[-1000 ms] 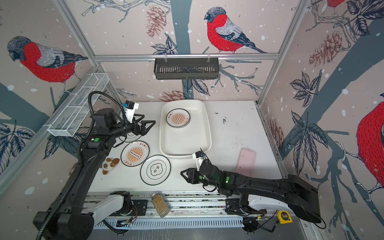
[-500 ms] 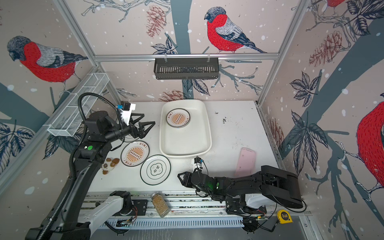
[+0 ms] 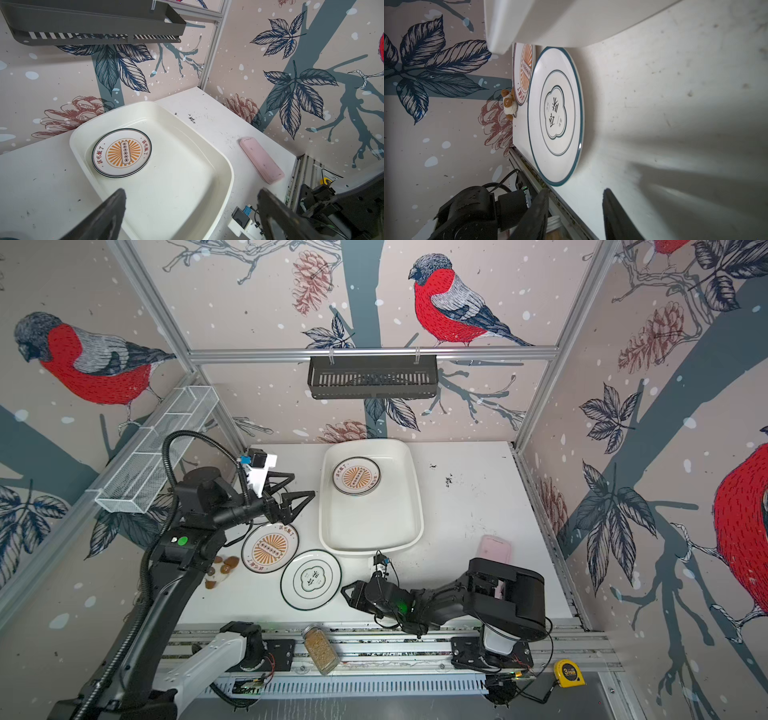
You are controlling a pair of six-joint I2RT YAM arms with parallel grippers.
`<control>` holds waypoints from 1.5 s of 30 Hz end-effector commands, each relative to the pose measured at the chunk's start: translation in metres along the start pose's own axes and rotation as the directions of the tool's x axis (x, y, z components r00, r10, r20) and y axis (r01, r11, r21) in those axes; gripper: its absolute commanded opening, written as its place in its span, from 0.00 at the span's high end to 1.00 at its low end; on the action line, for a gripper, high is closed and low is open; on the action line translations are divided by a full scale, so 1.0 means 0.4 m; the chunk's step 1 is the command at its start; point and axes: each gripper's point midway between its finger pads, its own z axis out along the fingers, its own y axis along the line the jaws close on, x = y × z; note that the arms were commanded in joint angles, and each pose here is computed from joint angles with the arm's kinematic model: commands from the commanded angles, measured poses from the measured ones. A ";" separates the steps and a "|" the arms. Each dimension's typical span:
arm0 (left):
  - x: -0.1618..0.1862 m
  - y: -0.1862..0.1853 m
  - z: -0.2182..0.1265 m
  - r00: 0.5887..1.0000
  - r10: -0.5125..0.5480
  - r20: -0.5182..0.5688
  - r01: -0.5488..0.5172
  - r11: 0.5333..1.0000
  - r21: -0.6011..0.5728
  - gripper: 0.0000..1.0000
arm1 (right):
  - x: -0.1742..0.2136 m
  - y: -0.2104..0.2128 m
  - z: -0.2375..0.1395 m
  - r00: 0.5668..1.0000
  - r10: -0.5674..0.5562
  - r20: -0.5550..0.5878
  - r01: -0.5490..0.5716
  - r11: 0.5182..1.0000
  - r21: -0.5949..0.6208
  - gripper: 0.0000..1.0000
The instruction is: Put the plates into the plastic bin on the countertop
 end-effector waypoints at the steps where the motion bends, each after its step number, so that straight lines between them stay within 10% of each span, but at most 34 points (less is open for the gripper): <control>1: -0.026 -0.009 0.002 0.998 0.044 0.041 -0.045 0.999 0.021 0.02 | 0.008 0.044 0.020 0.999 0.026 -0.038 -0.029 0.997 -0.072 0.57; 45: -0.019 -0.028 0.005 0.998 0.035 0.052 -0.038 0.998 0.059 0.02 | 0.003 0.002 0.091 0.979 0.192 -0.062 -0.199 0.972 -0.128 0.68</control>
